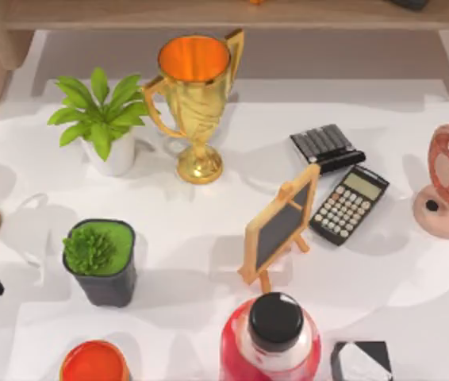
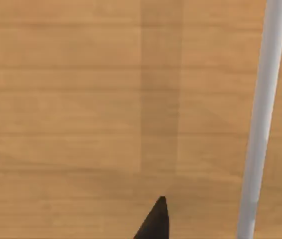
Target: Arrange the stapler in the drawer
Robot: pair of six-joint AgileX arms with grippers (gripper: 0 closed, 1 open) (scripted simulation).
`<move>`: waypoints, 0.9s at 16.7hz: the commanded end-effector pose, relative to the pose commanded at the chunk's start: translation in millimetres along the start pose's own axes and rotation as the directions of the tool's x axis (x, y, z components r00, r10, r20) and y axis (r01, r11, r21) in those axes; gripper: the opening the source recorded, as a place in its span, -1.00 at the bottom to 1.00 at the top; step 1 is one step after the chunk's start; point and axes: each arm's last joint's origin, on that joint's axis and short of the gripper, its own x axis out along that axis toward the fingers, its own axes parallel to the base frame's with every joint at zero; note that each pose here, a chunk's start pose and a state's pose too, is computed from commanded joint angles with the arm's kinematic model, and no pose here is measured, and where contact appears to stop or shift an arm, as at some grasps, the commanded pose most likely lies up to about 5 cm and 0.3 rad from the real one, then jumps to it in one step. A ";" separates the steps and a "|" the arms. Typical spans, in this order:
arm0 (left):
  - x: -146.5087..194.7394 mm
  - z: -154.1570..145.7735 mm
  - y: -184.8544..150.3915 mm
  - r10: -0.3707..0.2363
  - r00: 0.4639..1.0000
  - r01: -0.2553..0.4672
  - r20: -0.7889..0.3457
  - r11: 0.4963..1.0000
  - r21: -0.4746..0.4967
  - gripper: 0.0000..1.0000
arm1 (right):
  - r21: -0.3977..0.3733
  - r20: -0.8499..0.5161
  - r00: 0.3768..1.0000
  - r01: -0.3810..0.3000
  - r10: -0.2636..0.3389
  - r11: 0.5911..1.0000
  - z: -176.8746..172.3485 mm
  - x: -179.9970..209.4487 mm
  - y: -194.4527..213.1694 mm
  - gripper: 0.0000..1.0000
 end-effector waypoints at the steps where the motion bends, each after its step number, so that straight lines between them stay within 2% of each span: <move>1: 0.0 0.0 0.0 0.000 1.000 0.000 0.000 1.000 0.000 1.00 | 0.000 0.000 1.000 0.000 0.000 1.000 0.0 0.0 0.0 -0.36; 5: 0.0 0.0 0.0 0.000 1.000 0.000 0.000 1.000 0.000 1.00 | 0.000 0.000 1.000 0.000 0.000 1.000 0.0 0.0 0.0 -0.96; 15: 0.0 0.0 0.0 0.000 1.000 0.000 0.000 1.000 0.000 1.00 | 0.004 -0.005 1.000 -0.003 0.003 1.000 -1.6 -1.5 0.8 -1.00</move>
